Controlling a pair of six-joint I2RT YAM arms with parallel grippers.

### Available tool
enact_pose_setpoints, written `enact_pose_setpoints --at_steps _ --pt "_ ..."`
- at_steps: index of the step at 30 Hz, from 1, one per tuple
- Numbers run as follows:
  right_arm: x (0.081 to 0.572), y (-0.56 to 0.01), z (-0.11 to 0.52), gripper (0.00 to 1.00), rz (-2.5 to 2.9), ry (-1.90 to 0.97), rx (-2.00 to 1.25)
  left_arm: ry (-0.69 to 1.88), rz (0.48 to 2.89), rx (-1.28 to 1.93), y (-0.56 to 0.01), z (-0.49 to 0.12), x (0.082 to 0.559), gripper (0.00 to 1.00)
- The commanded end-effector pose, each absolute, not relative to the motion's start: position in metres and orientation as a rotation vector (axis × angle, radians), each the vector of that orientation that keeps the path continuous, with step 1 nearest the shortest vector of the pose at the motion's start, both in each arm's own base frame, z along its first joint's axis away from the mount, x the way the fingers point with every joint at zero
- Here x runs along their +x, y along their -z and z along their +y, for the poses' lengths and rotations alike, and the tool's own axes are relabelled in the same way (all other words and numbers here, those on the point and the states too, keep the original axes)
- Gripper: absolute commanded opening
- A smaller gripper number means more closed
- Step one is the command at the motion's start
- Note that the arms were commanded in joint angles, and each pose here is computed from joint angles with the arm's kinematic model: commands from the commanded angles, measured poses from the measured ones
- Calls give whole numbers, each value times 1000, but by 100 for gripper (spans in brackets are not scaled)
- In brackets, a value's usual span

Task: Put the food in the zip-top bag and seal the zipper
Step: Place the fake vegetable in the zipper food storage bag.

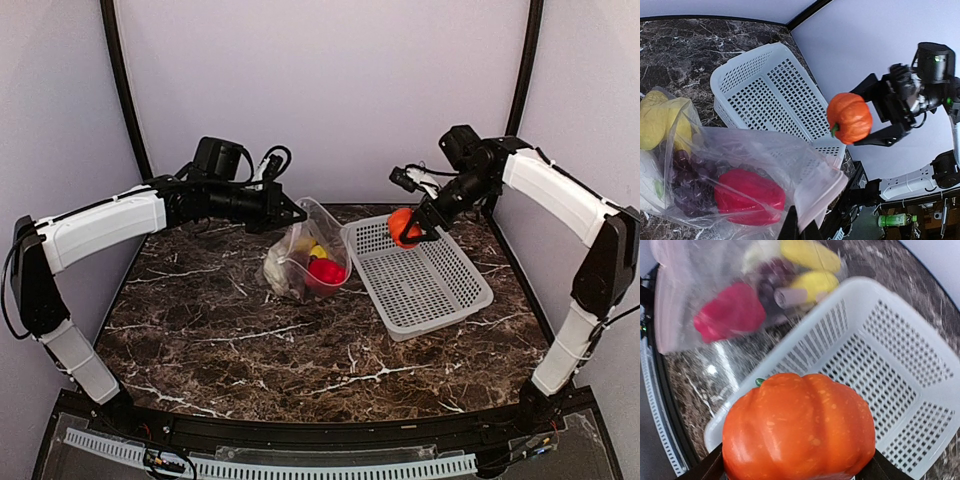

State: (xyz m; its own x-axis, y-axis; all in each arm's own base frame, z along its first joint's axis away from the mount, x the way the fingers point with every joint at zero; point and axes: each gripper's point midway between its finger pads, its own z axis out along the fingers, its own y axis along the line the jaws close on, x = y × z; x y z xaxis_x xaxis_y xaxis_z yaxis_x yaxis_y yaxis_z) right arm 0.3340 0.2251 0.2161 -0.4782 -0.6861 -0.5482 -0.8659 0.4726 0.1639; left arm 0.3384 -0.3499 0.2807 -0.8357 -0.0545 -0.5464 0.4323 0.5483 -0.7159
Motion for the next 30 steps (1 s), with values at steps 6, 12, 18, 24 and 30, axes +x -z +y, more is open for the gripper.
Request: enact_pose_setpoints --at_steps 6,12,18,24,30 --pt "264 -321 328 64 1825 -998 -1503 1274 2235 290 -292 -353 344 1" --pt "246 -326 370 66 1757 -1099 -1566 1261 2243 282 -290 -351 344 1" --pt "267 -282 392 66 1870 -952 -1585 1281 2230 292 -296 -351 340 1" --pt "302 -255 392 66 1957 -755 -1529 1280 2217 289 -301 -347 337 1" --pt "325 -240 387 67 2007 -611 -1478 1295 2197 291 -306 -344 331 1"
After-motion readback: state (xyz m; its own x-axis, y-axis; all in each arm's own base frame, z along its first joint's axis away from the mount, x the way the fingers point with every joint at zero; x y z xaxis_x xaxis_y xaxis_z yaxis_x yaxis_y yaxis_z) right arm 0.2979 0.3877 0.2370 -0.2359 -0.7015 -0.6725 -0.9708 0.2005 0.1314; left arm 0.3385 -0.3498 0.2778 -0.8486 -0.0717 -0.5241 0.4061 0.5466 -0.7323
